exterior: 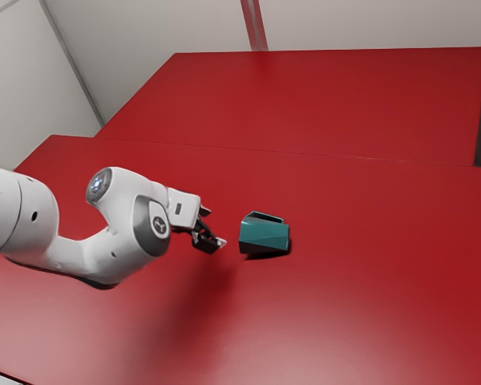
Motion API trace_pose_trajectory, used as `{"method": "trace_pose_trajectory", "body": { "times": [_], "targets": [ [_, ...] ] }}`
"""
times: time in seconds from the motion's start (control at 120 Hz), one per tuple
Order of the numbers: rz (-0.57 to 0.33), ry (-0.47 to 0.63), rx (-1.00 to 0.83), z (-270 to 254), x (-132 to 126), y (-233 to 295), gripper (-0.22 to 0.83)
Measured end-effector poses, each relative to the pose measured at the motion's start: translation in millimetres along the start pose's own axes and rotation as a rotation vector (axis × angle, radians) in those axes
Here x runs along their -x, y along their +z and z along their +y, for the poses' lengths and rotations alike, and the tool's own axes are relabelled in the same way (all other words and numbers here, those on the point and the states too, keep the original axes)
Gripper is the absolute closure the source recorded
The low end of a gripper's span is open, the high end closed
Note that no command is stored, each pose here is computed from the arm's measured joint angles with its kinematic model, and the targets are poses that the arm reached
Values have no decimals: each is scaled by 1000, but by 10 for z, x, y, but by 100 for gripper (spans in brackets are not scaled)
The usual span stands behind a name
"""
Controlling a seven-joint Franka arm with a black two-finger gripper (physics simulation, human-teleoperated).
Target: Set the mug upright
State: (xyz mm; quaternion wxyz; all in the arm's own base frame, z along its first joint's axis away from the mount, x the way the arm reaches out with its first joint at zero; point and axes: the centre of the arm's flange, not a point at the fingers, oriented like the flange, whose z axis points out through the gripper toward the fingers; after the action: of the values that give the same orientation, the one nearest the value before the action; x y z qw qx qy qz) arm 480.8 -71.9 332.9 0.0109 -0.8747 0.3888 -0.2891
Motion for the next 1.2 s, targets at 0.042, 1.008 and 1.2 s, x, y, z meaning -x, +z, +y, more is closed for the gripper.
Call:
{"method": "trace_pose_trajectory", "body": {
  "times": [0.042, 1.008, 1.2],
  "targets": [
    [1, -31, 6, 47, 54, 11, 0],
    [-15, 29, -2, 423, -175, 586, 0],
    [-17, 126, -4, 483, -300, 675, 9]
  ]
}}
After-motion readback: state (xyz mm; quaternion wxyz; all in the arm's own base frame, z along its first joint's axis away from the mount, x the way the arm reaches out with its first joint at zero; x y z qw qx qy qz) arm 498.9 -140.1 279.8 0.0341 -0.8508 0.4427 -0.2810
